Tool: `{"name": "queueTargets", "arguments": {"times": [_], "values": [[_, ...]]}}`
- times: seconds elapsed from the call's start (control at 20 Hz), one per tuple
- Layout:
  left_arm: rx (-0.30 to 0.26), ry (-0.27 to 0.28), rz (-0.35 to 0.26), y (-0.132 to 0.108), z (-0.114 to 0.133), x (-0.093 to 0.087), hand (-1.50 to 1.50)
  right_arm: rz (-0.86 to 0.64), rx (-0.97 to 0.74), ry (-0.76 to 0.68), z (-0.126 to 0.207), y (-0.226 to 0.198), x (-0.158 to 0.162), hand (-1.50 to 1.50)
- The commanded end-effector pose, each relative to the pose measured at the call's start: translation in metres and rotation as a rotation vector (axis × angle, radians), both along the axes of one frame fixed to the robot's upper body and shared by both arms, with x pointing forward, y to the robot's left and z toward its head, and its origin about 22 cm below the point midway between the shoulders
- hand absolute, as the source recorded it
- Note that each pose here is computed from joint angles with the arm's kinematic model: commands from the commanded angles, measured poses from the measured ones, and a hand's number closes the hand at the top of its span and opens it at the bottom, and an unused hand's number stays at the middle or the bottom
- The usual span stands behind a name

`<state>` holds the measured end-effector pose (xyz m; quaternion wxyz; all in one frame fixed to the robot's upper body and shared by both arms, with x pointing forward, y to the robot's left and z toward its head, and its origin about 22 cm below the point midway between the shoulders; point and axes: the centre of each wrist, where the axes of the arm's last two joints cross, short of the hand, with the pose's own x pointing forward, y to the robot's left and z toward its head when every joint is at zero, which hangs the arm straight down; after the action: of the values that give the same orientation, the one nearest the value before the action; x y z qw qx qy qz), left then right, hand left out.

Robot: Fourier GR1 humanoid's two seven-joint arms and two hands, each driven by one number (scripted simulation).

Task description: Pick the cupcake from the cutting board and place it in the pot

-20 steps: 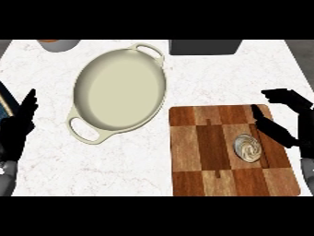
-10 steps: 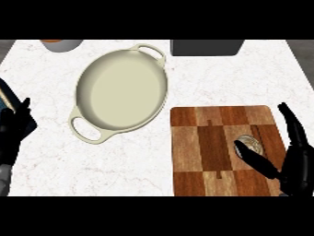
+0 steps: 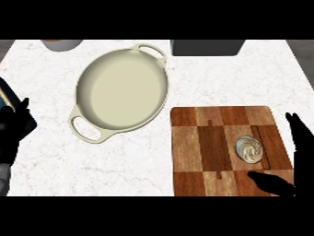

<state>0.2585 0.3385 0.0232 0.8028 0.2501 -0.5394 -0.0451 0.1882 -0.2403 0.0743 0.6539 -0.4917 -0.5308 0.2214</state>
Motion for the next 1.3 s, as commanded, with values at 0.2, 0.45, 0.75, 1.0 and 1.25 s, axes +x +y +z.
{"name": "queueTargets", "arguments": {"times": [0.2, 0.45, 0.75, 1.0, 1.25], "values": [[-0.008, 0.001, -0.025, -0.003, 0.014, 0.015, 0.0, 0.019, -0.012, 0.399, 0.045, 0.047, -0.003, -1.5], [0.007, -0.005, -0.016, -0.005, 0.004, 0.006, 0.0, -0.038, -0.022, 0.474, 0.056, 0.046, 0.014, -1.5], [0.016, 0.002, -0.018, -0.002, -0.007, 0.015, 0.0, -0.087, 0.016, 0.486, 0.05, 0.055, 0.018, -1.5], [-0.004, -0.006, -0.01, -0.013, -0.005, 0.005, 0.0, -0.095, 0.018, 0.532, 0.024, 0.041, 0.044, -1.5], [-0.017, 0.0, -0.036, -0.006, 0.012, -0.002, 0.0, -0.104, 0.007, 0.549, -0.01, 0.029, 0.045, -1.5]]}}
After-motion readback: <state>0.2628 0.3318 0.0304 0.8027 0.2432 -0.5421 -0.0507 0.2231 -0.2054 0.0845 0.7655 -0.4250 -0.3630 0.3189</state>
